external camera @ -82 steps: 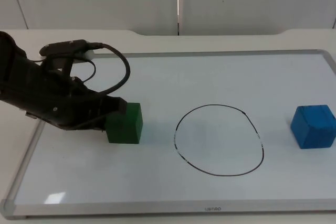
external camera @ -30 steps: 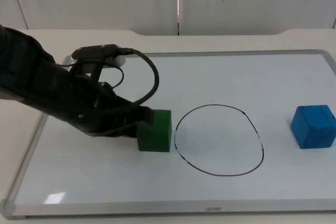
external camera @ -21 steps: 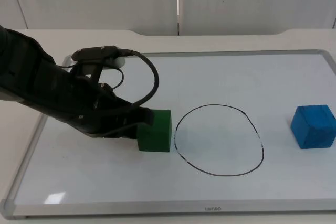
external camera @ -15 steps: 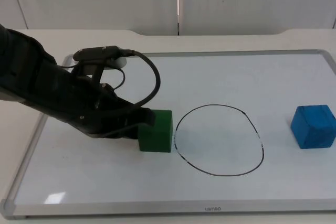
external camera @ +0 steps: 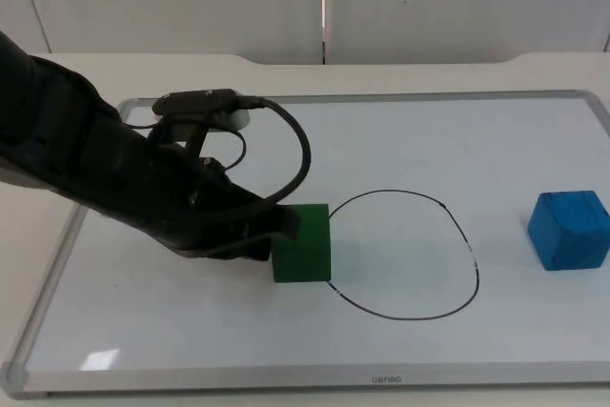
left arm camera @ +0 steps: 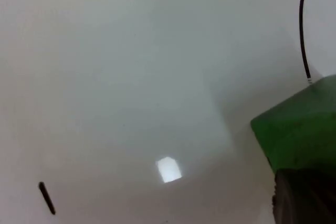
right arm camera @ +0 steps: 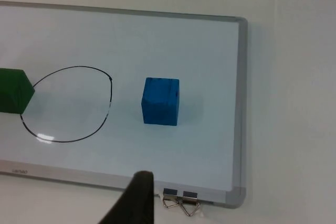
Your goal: Push the two cubes into the marked area.
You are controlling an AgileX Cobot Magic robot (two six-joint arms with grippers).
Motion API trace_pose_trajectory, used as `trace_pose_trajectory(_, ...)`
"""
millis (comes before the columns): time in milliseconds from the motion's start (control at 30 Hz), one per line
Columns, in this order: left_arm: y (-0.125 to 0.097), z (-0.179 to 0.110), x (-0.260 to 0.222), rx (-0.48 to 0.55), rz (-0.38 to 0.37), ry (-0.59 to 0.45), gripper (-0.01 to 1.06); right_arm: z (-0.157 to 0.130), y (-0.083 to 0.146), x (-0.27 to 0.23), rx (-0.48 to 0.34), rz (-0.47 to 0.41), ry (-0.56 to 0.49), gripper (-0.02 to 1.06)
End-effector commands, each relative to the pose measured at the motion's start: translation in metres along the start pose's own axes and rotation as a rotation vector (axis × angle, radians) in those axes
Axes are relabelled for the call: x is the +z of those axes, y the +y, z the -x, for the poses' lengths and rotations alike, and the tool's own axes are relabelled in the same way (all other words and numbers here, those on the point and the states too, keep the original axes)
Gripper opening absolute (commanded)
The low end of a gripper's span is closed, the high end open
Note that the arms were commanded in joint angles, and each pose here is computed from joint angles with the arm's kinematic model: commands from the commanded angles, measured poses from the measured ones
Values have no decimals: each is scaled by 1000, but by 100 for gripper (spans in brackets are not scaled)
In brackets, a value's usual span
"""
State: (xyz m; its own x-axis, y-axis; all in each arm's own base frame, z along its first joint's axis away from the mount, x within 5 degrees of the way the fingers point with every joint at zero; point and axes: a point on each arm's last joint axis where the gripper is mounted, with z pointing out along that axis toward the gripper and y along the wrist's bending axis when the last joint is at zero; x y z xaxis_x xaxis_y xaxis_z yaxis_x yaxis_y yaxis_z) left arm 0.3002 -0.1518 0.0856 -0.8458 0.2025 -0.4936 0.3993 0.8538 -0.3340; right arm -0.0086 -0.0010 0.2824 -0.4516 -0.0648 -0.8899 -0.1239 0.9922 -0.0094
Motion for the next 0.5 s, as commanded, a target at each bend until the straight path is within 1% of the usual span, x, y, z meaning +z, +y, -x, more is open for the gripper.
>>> trace_pose_trajectory(0, -3, 2, 0, -12, -16, -7, 0, -1, 0, 2, -4, -5, 2, 105)
trace_pose_trajectory(200, -3, 2, 0, -16, -16, -7, 0, -1, 0, 2, -4, -5, 2, 105)
trace_pose_trajectory(333, -6, 2, 0, -20, -43, -8, 0, -1, 0, 2, -4, -5, 2, 105)
trace_pose_trajectory(467, -6, 4, 0, -17, -46, -16, 0, -1, 0, 2, -4, -5, 2, 105)
